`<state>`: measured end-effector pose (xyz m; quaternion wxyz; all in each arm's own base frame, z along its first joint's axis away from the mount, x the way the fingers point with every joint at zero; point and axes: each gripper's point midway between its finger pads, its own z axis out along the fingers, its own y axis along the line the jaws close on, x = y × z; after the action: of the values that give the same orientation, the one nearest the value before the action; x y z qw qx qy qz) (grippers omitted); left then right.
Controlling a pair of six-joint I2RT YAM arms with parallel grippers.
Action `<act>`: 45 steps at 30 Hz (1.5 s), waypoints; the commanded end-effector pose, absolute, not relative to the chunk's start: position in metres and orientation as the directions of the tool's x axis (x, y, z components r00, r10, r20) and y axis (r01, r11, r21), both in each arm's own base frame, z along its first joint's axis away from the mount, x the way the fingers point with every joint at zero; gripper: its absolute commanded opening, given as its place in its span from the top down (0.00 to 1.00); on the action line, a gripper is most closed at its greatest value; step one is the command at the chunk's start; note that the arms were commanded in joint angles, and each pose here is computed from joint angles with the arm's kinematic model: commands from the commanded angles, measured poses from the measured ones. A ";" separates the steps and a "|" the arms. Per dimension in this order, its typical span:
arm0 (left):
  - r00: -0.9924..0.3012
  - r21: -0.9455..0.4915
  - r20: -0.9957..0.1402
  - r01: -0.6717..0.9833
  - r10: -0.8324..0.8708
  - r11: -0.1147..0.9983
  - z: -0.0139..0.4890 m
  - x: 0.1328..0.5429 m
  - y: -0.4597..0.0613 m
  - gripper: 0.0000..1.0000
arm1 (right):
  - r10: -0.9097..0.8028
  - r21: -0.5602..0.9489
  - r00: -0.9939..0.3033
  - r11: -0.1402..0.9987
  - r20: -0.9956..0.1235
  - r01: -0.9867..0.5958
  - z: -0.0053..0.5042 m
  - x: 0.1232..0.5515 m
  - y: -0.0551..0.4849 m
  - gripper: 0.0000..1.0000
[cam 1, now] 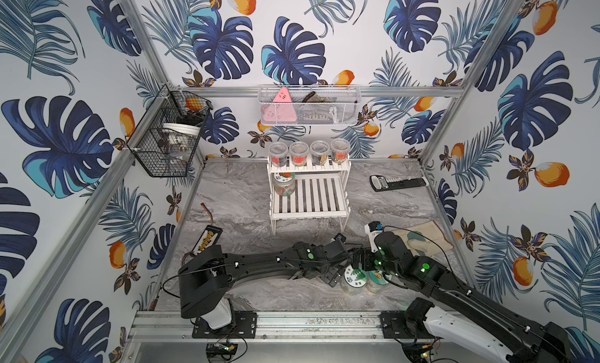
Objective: Place the seed container on the shelf
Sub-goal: Pick up the seed jar at the center of the board.
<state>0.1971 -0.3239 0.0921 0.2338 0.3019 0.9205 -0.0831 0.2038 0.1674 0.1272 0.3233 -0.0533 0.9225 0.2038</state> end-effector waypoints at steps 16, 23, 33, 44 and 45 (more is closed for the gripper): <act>-0.822 -0.069 -0.539 0.258 0.181 0.964 0.187 0.211 -0.225 0.15 | 0.017 0.369 -0.571 0.779 -0.821 -0.507 0.201 0.213 0.202 0.00; -0.818 -0.092 -0.562 0.206 0.120 0.974 0.224 0.214 -0.202 0.17 | -0.036 0.346 -0.462 0.609 -0.886 -0.713 0.218 0.200 0.237 0.10; -0.808 -0.089 -0.581 0.182 0.097 0.979 0.235 0.213 -0.186 0.17 | -0.140 0.126 -0.256 0.593 -0.956 -0.795 0.225 0.193 0.262 0.16; -0.828 -0.156 -0.556 0.179 0.063 0.971 0.238 0.223 -0.182 0.18 | -0.209 -0.065 -0.069 0.574 -0.975 -0.816 0.209 0.173 0.294 0.17; -0.831 -0.158 -0.552 0.180 0.064 0.971 0.239 0.224 -0.184 0.18 | -0.199 -0.075 -0.048 0.569 -0.979 -0.819 0.210 0.172 0.297 0.17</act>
<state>0.2216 -0.1756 0.2332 0.2826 0.0511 0.9540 -0.0859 0.1666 0.2897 0.1873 0.5209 -0.3878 0.7106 0.2708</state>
